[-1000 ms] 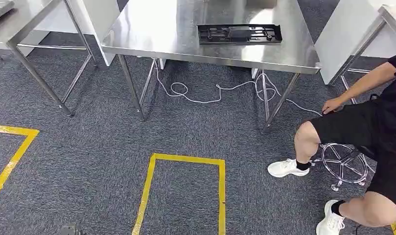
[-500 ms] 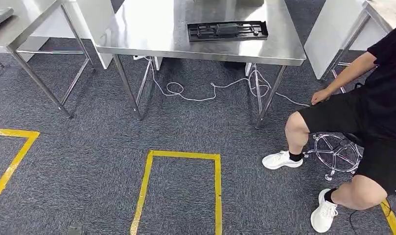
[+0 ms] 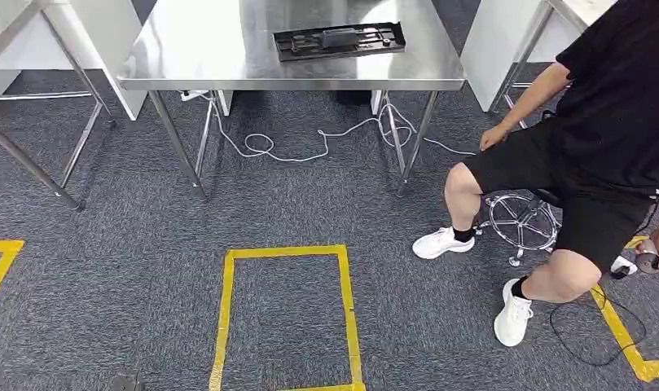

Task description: Take the parts from the cabinet and place them on the table.

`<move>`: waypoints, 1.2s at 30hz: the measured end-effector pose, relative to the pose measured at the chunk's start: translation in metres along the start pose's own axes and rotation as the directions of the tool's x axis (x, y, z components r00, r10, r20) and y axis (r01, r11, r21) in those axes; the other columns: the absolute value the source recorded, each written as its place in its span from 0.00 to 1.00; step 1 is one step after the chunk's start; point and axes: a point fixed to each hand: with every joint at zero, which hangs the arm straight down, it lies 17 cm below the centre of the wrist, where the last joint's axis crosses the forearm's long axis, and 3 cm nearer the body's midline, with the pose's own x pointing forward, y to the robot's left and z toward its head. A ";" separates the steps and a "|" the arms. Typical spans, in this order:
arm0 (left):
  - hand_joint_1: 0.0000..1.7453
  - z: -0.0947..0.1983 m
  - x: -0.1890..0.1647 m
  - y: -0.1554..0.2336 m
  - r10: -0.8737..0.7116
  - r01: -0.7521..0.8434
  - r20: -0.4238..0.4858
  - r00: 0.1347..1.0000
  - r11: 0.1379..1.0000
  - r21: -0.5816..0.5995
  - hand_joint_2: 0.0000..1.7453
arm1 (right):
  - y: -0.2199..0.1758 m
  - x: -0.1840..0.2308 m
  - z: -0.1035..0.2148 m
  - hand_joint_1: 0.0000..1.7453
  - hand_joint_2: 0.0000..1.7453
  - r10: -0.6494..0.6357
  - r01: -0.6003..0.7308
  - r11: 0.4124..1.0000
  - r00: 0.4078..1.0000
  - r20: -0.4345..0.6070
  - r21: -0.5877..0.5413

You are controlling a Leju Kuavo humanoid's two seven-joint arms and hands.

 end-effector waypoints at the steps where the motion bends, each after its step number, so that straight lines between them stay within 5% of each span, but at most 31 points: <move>1: 0.00 0.000 0.000 -0.001 0.001 -0.001 0.000 1.000 1.000 -0.001 0.00 | -0.001 0.001 0.000 0.00 0.00 0.001 -0.001 1.000 1.000 0.001 -0.001; 36: 0.00 0.011 -0.019 -0.005 -0.075 0.075 -0.017 0.997 0.997 -0.025 0.00 | 0.004 -0.009 0.002 0.00 0.00 0.014 -0.014 1.000 0.999 -0.030 0.004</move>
